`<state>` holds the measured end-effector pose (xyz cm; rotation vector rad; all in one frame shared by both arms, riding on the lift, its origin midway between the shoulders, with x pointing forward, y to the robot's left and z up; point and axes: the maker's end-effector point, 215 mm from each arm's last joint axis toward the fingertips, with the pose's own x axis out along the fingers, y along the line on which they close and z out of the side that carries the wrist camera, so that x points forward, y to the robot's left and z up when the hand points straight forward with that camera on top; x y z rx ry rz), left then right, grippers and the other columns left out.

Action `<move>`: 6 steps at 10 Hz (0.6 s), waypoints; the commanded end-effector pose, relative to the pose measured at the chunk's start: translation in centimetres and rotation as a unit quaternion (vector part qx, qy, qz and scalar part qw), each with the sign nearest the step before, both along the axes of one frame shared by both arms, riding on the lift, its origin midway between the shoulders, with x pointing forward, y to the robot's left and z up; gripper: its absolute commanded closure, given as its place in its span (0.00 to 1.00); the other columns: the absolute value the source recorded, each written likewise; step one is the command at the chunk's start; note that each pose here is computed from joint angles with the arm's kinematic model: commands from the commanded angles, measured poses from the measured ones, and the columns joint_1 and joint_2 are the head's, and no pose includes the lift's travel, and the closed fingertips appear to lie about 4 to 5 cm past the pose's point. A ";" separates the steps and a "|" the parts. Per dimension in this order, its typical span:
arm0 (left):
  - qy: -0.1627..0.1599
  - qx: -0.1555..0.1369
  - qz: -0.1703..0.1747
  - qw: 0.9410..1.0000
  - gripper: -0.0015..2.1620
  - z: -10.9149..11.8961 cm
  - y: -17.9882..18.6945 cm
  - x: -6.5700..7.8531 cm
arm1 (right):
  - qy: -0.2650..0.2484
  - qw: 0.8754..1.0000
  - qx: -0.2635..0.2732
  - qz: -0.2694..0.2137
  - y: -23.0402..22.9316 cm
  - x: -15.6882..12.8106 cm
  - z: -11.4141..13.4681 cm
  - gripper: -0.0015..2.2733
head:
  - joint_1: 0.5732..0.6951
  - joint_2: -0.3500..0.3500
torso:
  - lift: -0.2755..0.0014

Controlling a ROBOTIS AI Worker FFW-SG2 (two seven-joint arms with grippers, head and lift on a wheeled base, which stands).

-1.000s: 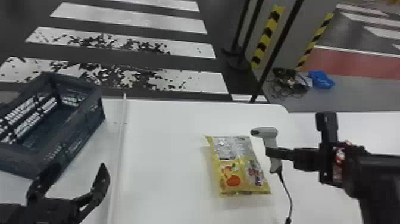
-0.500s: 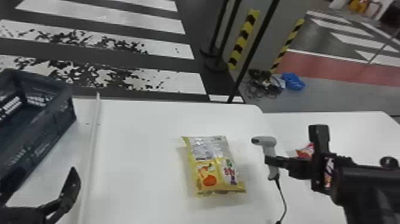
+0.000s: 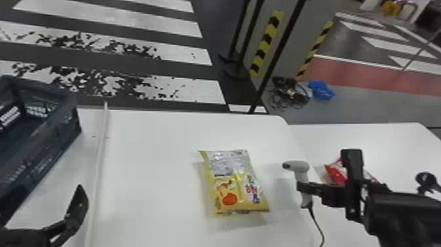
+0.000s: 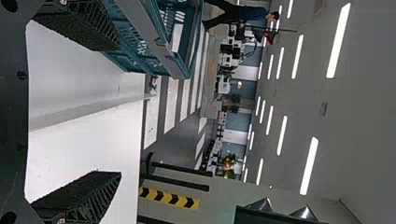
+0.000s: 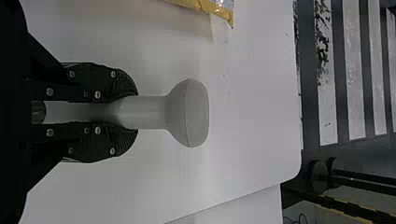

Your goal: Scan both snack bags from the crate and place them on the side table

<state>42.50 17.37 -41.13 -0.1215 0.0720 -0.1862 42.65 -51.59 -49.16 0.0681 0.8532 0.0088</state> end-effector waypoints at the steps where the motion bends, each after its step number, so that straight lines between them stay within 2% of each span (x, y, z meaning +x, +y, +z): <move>1: 0.000 0.001 0.000 1.000 0.02 0.0 0.1 -0.1 | 0.004 1.000 0.002 0.001 0.1 -0.1 -0.6 0.99 | 1.00 0.00 | 0.65; 6: 0.000 0.002 0.000 1.000 0.02 0.1 0.2 -0.2 | 0.006 1.000 0.000 0.004 0.2 -0.3 -2.3 0.98 | 1.00 0.00 | 0.65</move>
